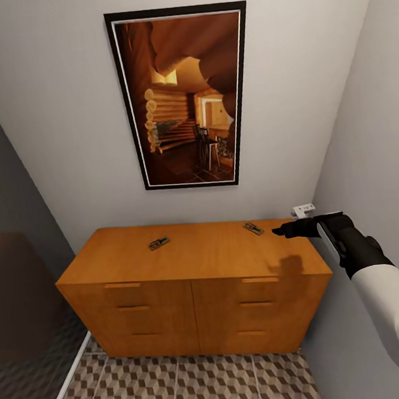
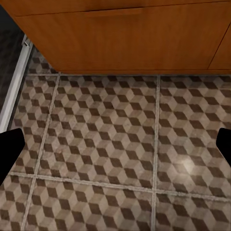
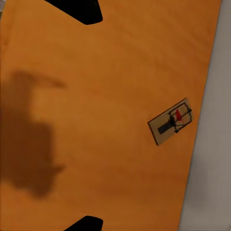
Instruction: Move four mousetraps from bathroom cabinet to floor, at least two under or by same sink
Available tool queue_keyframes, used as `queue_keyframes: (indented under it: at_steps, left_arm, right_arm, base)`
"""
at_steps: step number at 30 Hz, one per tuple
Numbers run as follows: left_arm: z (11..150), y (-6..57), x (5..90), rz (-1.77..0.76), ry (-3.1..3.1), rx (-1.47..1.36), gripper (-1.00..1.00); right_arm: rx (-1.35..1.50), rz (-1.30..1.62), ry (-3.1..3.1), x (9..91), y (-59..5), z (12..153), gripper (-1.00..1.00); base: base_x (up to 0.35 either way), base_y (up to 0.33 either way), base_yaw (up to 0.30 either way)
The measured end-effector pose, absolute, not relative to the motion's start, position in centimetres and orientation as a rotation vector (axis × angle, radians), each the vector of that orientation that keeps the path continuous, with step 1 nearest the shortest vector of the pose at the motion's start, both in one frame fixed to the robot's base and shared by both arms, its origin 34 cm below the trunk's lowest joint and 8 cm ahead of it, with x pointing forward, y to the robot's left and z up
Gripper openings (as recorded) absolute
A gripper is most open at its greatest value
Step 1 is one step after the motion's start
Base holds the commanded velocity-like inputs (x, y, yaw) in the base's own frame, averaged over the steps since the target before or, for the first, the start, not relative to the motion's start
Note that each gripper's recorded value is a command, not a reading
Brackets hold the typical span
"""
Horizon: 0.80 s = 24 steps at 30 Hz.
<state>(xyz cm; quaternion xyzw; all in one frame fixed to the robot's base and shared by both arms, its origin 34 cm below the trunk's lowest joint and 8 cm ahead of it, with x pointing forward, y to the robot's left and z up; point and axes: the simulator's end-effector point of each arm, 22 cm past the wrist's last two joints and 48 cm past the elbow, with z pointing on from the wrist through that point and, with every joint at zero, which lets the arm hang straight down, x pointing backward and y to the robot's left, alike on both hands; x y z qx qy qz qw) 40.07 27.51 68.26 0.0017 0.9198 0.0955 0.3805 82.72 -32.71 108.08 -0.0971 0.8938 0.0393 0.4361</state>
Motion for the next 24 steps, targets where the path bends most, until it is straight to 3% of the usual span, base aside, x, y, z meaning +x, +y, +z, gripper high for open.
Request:
queue_keyframes:
  at_steps: [24]
  left_arm:
    - [67.7, 27.7, 38.2, 0.249, 2.373, 0.006, 1.00]
  right_arm:
    - [-0.243, 0.098, 2.221, 82.8, -32.6, 108.1, 1.00]
  base:
    - [0.194, -0.064, 0.000]
